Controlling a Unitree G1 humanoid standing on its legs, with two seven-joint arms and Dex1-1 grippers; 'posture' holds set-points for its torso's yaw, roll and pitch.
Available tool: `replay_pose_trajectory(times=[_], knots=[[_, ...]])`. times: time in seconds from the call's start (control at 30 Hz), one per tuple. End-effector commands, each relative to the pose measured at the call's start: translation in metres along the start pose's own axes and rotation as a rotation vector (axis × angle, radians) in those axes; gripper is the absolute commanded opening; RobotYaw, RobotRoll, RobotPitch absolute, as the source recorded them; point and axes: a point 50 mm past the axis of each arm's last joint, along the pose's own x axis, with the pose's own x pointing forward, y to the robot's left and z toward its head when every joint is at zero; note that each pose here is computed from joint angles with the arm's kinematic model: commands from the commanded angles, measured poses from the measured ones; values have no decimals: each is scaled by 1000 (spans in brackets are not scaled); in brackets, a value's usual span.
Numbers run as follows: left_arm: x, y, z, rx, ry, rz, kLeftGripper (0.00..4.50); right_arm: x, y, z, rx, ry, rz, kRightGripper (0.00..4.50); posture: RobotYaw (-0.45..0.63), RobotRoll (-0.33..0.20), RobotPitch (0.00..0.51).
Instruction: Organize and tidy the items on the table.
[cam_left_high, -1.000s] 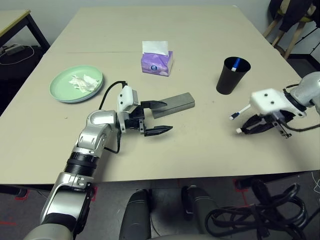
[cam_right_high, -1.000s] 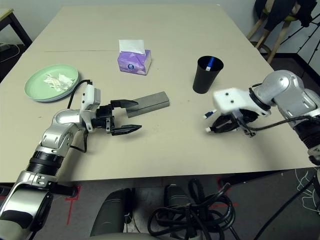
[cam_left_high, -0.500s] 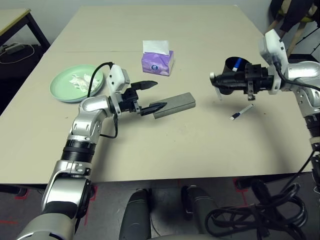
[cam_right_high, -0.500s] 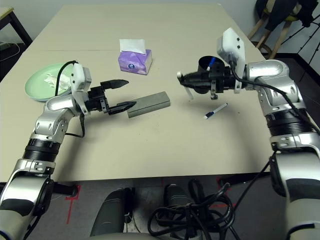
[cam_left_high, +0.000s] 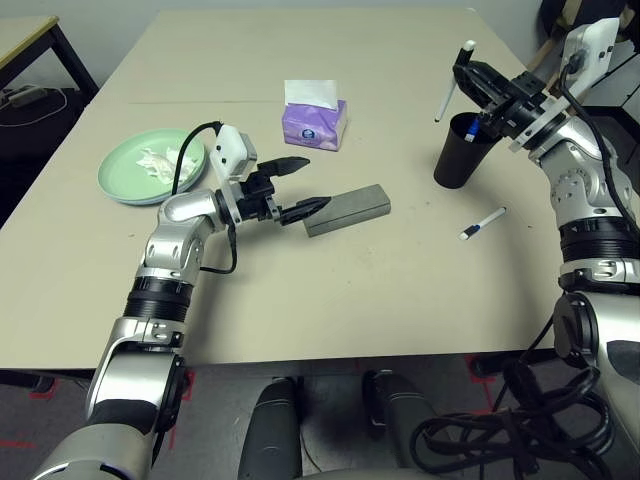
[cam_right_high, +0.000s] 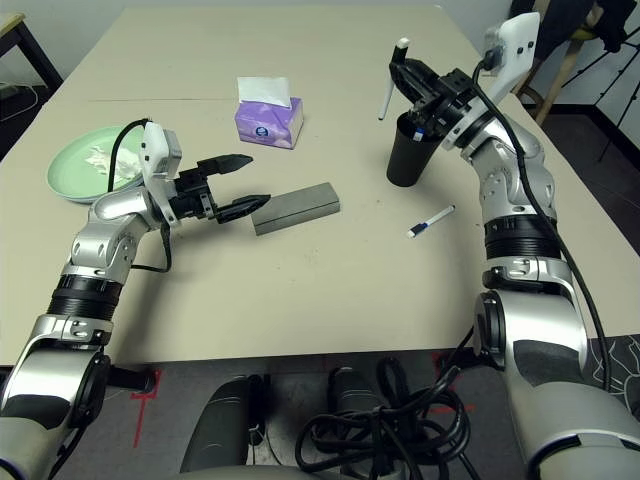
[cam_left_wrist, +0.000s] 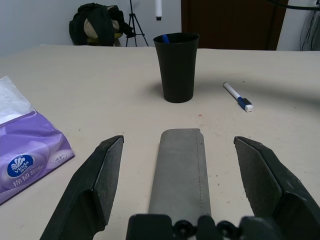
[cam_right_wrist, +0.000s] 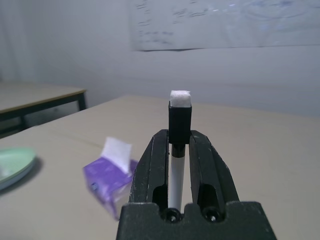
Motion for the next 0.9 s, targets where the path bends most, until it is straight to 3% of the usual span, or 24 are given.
replay_pose_trajectory(times=[0.03,0.23,0.8,0.9], knots=[[-1,1,-2,-3,20,-1,4500,-2,-10,-4,-2,60,-123,415,7,0,104],[-2,3,0,3,23,0,4500,-3,-13,-5,-26,152,-208,415,5,0,99],[-3,10,4,14,20,20,4500,-15,-8,-23,-32,232,-257,415,-3,0,105],[-3,10,4,13,23,20,4500,-16,-6,-24,-29,233,-251,1511,-4,0,106]])
